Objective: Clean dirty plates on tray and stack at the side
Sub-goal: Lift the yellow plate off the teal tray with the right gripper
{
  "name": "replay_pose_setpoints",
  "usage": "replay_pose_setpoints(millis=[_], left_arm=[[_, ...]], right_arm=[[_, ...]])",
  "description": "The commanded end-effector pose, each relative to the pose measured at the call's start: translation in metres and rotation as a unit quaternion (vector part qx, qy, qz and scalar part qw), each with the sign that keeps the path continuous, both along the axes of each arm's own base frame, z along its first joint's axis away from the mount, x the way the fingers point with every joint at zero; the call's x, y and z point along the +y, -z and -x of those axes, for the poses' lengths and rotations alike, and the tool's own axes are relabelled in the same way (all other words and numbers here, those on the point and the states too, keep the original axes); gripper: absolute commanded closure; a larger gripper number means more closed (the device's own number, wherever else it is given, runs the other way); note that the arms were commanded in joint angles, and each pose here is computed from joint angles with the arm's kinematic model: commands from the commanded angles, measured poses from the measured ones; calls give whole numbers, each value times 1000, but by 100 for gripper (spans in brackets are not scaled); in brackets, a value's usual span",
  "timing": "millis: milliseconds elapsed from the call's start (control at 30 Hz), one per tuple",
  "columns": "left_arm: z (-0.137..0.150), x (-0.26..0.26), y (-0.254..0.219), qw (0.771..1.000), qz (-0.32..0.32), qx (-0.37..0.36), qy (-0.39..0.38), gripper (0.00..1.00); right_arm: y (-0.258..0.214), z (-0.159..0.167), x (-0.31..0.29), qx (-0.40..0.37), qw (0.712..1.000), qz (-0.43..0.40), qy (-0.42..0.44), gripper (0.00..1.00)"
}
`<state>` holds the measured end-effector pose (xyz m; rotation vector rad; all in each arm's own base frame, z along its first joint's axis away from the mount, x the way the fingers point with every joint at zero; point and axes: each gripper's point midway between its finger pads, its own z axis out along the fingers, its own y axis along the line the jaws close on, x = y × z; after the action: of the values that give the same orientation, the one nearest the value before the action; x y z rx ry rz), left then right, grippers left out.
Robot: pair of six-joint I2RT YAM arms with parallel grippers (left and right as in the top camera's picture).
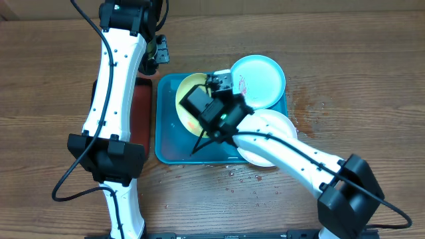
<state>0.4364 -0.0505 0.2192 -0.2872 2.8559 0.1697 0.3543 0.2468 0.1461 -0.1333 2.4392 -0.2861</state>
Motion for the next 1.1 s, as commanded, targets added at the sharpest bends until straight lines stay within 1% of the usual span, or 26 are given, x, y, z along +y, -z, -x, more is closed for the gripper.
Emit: replay_pose_setpoints(millis=[0,100,200,300,433,700,767,867,967,1067], left_arm=[[0,-2,-11,1000,8,-16,0,96],[0,-2,-11,1000,7,-16,0,96],[0,-2,-11,1000,8,-16,0,96],[0,-2,-11,1000,8,-16,0,96],[0,-2,-11,1000,8,-16,0,96],[0,-2,-11,1000,8,-16,0,96],[0,-2,-11,1000,7,-16,0,96],[0,-2,-11,1000,8,-16,0,96],[0,-2,-11,1000,8,-16,0,96],[0,-2,-11,1000,8,-16,0,96]], right_arm=[[-6,-10,-9,0,1000,-23,19,96],[-18,-20,-33,-39,998,27,50,96],[-45,-24,-62,-109,985,94,100,96],[-88,-21,-86,-209,953,165,148,96],[-144,-9,-92,-327,895,248,173,96],[-146,0,-71,-329,902,240,145,96],[-136,0,-65,-310,914,223,133,96],[-105,-2,-53,-240,950,173,102,96],[-62,5,-31,-133,985,98,57,96],[-30,18,-6,-32,999,35,2,96]])
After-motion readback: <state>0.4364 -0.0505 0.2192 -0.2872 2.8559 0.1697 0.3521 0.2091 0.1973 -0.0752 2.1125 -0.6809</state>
